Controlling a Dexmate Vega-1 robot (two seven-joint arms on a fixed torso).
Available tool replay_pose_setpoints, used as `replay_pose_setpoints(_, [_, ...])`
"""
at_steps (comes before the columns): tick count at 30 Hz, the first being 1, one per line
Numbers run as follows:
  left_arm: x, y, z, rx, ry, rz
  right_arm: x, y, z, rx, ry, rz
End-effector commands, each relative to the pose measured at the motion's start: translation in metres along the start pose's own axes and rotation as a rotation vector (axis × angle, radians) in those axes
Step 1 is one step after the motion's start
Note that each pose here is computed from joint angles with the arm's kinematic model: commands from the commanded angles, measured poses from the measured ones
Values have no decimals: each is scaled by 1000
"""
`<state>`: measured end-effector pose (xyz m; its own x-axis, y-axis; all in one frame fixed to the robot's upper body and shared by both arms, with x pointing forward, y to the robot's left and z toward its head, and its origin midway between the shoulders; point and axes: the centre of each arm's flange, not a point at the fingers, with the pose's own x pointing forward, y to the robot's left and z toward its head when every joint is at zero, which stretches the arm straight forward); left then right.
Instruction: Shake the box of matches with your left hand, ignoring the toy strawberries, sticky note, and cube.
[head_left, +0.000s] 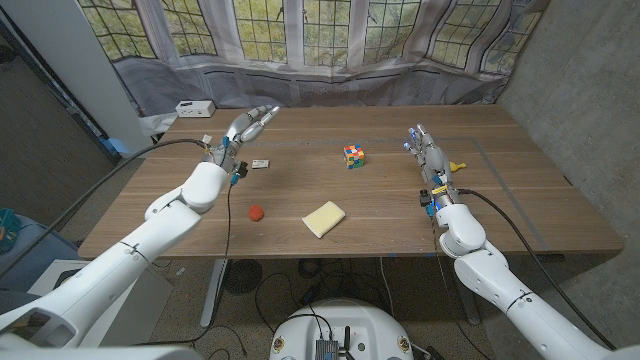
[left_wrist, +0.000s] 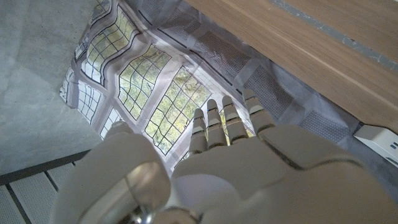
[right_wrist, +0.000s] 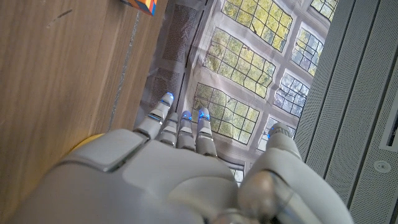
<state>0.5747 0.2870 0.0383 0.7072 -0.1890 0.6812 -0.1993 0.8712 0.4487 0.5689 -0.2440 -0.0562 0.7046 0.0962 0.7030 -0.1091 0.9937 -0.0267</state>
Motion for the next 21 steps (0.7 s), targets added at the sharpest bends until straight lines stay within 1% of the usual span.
replay_pose_setpoints(1, [-12, -5, 1, -199, -65, 3, 4, -3, 6, -21, -1, 50])
replay_pose_setpoints(3, [-14, -6, 0, -226, -65, -1, 6, -4, 6, -23, 3, 65])
replay_pose_setpoints(8, [-19, -3, -7, -327, -68, -13, 8, -4, 8, -31, 6, 72])
replay_pose_setpoints(11, [-20, -1, -14, -396, -63, -25, 11, -5, 9, -41, 4, 75])
replay_pose_setpoints(12, [-20, -1, -19, -432, -52, -26, 13, -5, 9, -40, 6, 78])
replay_pose_setpoints(14, [-21, 0, -21, -448, -47, -24, 14, -4, 8, -37, 6, 79])
replay_pose_setpoints(15, [-21, 1, -26, -465, -38, -13, 15, -2, 8, -39, 8, 84])
replay_pose_setpoints(18, [-23, 0, -34, -492, -20, 2, 18, 2, 7, -37, 9, 91])
replay_pose_setpoints(21, [-24, -2, -41, -514, -8, -5, 20, 5, 7, -37, 9, 99])
